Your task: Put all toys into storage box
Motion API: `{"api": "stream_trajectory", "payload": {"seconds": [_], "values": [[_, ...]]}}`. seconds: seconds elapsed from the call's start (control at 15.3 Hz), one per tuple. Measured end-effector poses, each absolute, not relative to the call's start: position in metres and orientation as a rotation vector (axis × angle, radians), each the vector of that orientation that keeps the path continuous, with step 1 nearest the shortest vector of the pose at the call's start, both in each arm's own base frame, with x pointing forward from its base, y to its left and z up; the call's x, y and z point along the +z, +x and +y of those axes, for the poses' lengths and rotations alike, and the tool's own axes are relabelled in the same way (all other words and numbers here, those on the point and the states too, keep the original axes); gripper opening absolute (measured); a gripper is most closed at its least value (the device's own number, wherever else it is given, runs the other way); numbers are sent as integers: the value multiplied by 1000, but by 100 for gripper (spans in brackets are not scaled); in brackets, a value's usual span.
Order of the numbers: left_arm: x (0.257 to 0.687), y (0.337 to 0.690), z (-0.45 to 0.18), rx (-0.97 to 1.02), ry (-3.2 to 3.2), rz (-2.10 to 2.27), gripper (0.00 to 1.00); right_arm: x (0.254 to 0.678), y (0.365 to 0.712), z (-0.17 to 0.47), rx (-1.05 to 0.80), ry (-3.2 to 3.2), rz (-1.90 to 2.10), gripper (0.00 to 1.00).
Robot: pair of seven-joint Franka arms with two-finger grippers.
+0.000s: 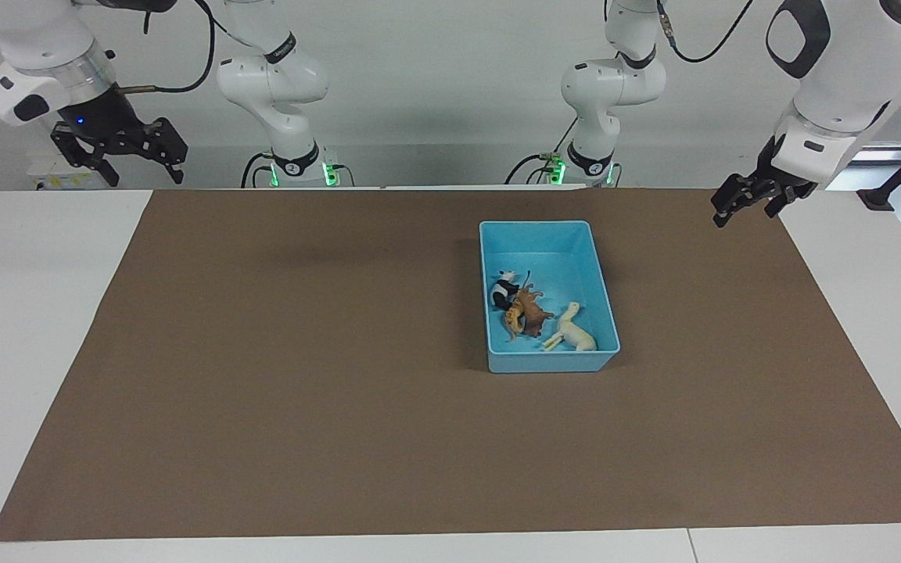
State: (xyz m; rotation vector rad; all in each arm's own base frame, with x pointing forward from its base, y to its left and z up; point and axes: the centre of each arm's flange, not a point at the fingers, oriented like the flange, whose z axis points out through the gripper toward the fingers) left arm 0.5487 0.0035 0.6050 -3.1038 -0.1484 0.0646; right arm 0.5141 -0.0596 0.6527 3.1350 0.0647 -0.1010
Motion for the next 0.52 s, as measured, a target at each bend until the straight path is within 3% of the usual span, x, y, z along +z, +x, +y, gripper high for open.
{"api": "stream_trajectory", "payload": {"seconds": [0.52], "values": [[605, 549, 2, 67, -3124, -96, 100, 653, 514, -61, -100, 3135, 61, 100]]}}
